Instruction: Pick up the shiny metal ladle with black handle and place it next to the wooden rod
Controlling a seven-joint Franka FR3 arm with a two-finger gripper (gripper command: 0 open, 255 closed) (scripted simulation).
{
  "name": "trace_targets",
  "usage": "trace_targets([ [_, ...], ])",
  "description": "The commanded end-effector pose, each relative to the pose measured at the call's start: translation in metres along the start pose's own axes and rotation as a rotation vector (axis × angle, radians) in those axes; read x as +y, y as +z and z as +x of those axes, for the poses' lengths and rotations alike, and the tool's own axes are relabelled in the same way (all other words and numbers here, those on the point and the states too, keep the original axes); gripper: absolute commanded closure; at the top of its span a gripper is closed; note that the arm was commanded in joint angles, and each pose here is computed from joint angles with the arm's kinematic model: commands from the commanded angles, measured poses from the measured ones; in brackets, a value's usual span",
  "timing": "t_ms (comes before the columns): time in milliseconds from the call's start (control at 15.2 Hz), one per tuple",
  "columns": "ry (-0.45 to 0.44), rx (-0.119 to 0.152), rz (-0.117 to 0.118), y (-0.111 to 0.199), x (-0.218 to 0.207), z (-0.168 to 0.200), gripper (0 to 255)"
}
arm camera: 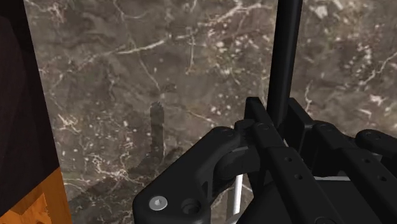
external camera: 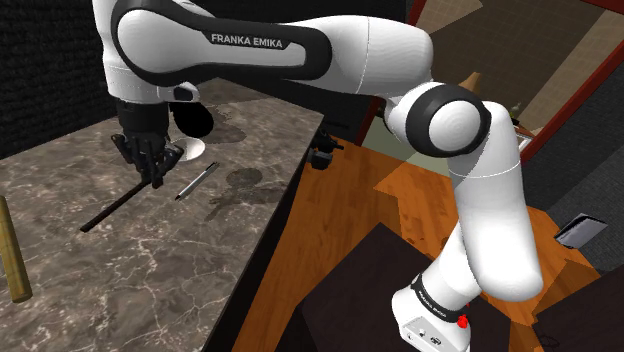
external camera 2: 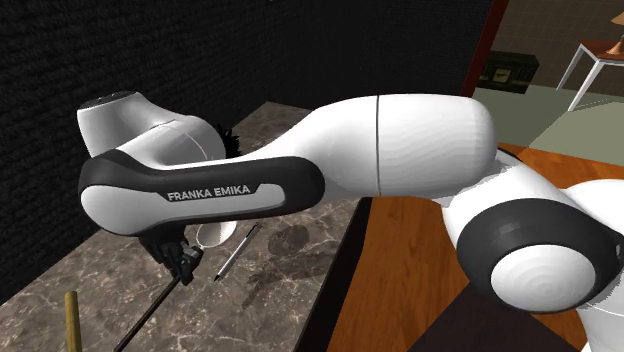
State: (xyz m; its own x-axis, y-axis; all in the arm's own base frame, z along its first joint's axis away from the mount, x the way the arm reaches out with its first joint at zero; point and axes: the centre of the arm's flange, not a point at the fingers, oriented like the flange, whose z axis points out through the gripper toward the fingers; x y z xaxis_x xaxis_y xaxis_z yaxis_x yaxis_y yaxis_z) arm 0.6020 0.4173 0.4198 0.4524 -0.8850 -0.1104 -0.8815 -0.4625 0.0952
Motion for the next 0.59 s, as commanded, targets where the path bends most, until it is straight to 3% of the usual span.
trace_targets([
  [0,0.000,0.000,0.001,0.011,-0.001,0.000,255],
  [528,0.000,0.000,0.001,0.053,-0.005,0.004,255],
])
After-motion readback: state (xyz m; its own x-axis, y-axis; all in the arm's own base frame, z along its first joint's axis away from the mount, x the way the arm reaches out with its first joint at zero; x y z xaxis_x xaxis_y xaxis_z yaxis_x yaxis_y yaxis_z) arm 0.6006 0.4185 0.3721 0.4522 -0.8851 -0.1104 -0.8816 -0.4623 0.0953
